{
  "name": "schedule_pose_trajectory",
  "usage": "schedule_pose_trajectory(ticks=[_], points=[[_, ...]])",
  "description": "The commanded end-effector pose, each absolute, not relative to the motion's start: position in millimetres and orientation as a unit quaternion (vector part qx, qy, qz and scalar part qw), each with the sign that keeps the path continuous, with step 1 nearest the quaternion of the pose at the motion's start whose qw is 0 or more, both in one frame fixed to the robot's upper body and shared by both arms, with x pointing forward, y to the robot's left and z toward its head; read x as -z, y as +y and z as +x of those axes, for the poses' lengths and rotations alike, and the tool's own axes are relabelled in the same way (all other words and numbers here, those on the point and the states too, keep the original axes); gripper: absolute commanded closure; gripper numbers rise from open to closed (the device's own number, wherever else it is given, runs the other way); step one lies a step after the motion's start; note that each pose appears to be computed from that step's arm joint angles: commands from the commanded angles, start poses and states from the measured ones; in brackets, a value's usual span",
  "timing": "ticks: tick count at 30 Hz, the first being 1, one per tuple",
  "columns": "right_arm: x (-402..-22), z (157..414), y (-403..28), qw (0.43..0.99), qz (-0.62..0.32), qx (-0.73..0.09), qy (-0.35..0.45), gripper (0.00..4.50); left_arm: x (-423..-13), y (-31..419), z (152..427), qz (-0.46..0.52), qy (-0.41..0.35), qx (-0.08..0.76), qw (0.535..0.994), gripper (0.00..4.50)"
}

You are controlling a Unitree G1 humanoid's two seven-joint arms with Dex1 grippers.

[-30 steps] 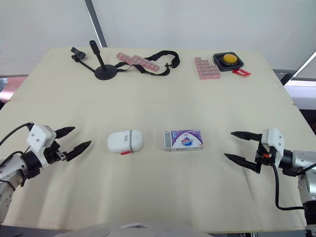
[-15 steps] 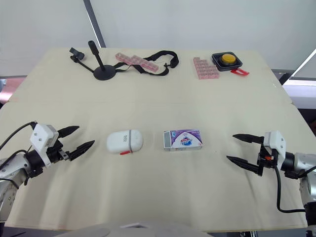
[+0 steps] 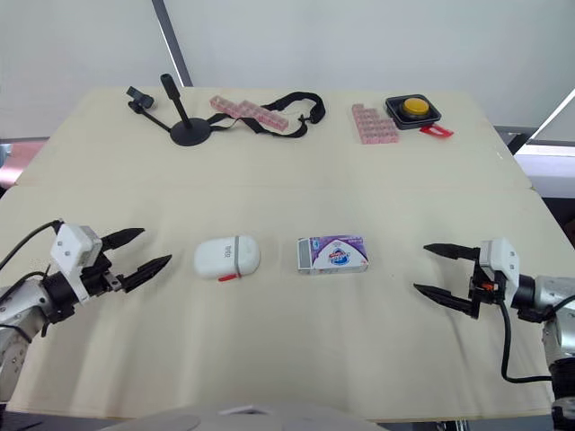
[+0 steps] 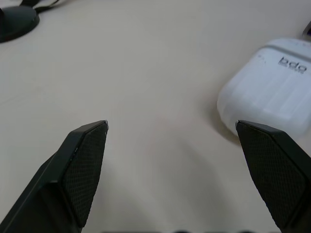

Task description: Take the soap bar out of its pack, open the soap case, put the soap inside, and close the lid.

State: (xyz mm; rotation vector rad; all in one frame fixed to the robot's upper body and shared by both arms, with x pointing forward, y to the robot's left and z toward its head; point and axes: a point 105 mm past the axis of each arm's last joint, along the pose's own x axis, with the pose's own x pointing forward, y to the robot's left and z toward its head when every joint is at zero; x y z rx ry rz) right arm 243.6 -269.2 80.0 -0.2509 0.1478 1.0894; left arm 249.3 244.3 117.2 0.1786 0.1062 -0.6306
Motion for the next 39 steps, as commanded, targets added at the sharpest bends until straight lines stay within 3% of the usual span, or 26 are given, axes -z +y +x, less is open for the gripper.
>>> schedule_pose_trajectory(ticks=[1, 8, 15, 21, 39], points=[[-100.7, 248.9, -267.3, 0.822, -0.158, -0.544, 0.060, 0.00, -149.5, 236.0, 249.4, 0.099, -0.005, 0.332, 0.938, 0.02], [-124.3, 268.1, -228.4, 0.767, -0.189, -0.608, 0.079, 0.00, -161.1, 188.7, 231.4, 0.077, -0.025, 0.432, 0.898, 0.02], [-131.1, 283.2, -197.3, 0.731, -0.220, -0.637, 0.106, 0.00, -141.3, 164.8, 208.0, 0.069, -0.001, 0.488, 0.870, 0.02], [-132.5, 295.9, -182.1, 0.716, -0.234, -0.649, 0.107, 0.00, -134.3, 157.5, 200.8, 0.071, 0.002, 0.501, 0.863, 0.02], [-122.4, 299.7, -161.1, 0.688, -0.248, -0.672, 0.114, 0.00, -120.1, 149.0, 175.0, 0.067, 0.004, 0.529, 0.846, 0.02]])
